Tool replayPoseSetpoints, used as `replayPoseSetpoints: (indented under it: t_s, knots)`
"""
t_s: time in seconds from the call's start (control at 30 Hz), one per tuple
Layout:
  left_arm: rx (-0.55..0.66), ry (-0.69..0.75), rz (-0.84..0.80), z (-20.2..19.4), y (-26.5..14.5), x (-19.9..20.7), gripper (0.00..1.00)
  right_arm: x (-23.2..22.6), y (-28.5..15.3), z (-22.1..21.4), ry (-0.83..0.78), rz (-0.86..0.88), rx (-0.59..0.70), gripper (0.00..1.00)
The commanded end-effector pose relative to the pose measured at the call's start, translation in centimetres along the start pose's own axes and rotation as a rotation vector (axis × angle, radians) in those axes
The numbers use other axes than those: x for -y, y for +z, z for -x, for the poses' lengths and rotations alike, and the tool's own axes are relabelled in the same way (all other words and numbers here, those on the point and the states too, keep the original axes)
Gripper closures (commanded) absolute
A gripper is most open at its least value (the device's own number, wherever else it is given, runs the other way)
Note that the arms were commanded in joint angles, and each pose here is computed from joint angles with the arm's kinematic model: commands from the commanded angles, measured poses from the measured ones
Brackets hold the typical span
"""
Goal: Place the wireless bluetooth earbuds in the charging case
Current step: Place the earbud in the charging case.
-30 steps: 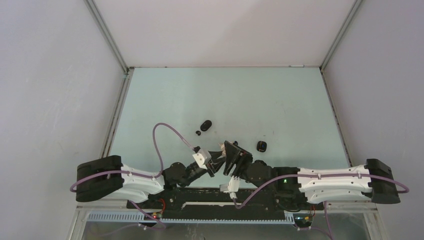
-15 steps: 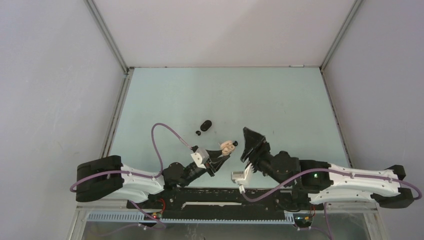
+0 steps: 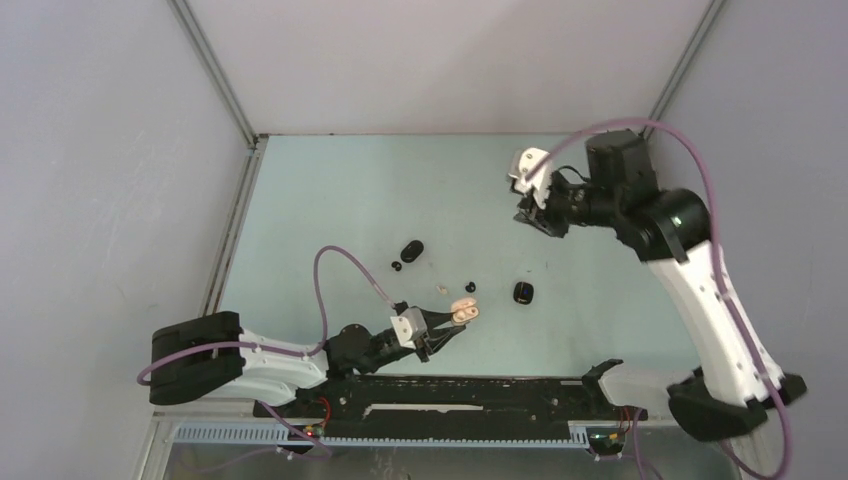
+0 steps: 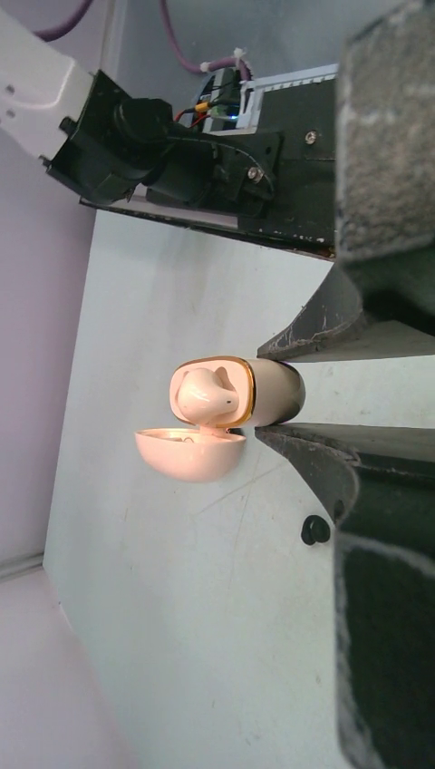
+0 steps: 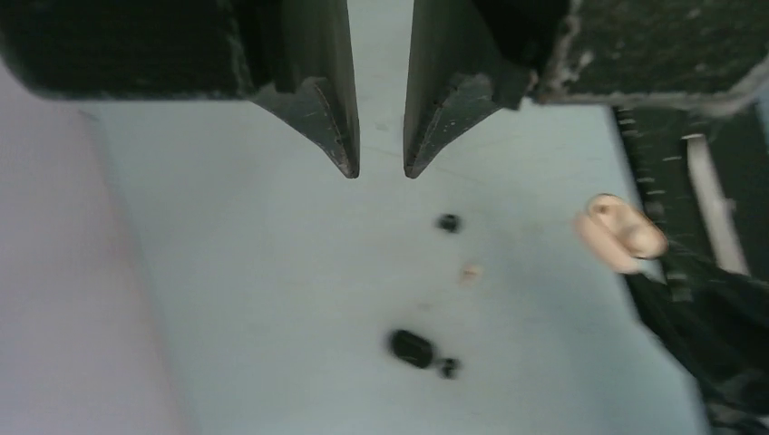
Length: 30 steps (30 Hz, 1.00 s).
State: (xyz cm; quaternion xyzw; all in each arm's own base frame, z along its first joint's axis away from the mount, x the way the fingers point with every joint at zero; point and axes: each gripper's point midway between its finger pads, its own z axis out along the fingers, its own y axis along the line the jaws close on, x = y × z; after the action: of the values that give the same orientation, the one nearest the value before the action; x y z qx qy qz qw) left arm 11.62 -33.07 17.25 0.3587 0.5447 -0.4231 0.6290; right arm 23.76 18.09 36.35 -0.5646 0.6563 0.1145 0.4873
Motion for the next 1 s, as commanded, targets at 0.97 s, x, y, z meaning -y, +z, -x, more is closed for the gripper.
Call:
replayPoseSetpoints:
  t_s: [0.97]
  knots:
    - [0.047, -0.004, -0.111, 3.4, 3.3, 2.4, 1.00, -18.0, 2.3, -4.1, -0.177, 0.776, -0.070, 0.59]
